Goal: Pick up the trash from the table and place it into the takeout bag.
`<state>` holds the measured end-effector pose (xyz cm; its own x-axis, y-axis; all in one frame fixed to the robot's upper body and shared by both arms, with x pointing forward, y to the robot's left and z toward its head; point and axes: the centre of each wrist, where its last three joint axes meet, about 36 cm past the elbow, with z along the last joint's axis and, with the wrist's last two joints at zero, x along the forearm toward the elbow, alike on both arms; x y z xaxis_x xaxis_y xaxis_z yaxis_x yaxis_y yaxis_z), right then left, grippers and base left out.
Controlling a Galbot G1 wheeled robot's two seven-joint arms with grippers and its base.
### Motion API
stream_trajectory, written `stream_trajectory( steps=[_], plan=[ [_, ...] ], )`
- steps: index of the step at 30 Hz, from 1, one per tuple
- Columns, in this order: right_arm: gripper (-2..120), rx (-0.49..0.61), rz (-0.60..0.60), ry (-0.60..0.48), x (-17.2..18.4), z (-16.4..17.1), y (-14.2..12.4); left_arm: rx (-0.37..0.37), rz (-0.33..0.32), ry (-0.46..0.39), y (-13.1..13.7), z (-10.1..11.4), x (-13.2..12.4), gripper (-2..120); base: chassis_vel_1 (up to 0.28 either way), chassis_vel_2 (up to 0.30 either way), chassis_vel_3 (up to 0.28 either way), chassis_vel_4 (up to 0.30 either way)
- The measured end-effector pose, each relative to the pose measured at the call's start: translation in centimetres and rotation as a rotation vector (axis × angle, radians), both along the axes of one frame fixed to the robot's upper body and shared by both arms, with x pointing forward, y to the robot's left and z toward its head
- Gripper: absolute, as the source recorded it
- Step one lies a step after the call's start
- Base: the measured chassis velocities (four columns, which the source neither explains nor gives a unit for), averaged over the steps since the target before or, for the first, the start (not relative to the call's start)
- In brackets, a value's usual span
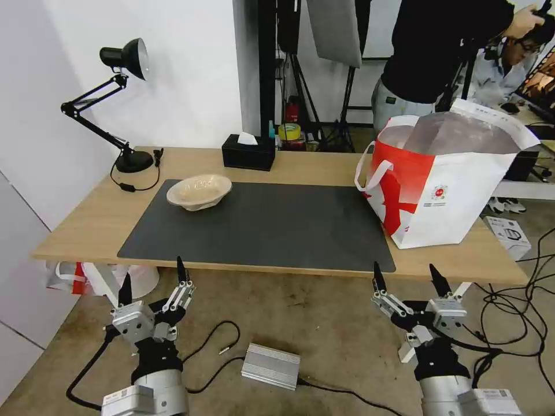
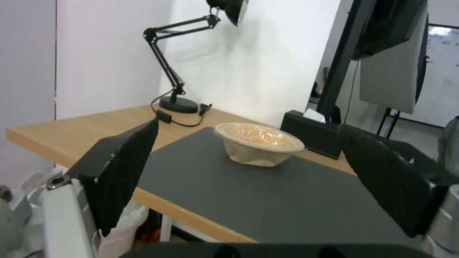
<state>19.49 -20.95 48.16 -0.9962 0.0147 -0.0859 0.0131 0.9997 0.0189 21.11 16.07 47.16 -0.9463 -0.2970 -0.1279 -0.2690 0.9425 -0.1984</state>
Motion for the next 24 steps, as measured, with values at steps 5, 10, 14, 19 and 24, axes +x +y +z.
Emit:
stream_trajectory(
  steps=[5,10,14,19,24],
  plan=[
    [100,-0.003,-0.008,0.012,-0.3,0.2,0.0,0.001,-0.001,-0.003,0.0,0.1,0.0,100,0.0,0.0,0.0,0.0],
    [100,-0.002,-0.011,0.023,-0.5,0.3,0.1,0.002,-0.002,-0.004,0.1,0.2,0.0,100,0.0,0.0,0.0,0.0],
    [100,-0.006,-0.012,0.028,-0.6,0.3,0.1,0.002,-0.002,-0.005,0.1,0.2,-0.1,100,0.0,0.0,0.0,0.0],
    [100,-0.007,-0.011,0.037,-0.8,0.3,0.1,0.002,-0.002,-0.004,0.1,0.2,-0.1,100,0.0,0.0,0.0,0.0],
    [100,-0.006,-0.014,0.049,-1.2,0.3,0.2,0.002,-0.002,-0.004,0.1,0.2,-0.1,100,0.0,0.0,0.0,0.0]
  ],
)
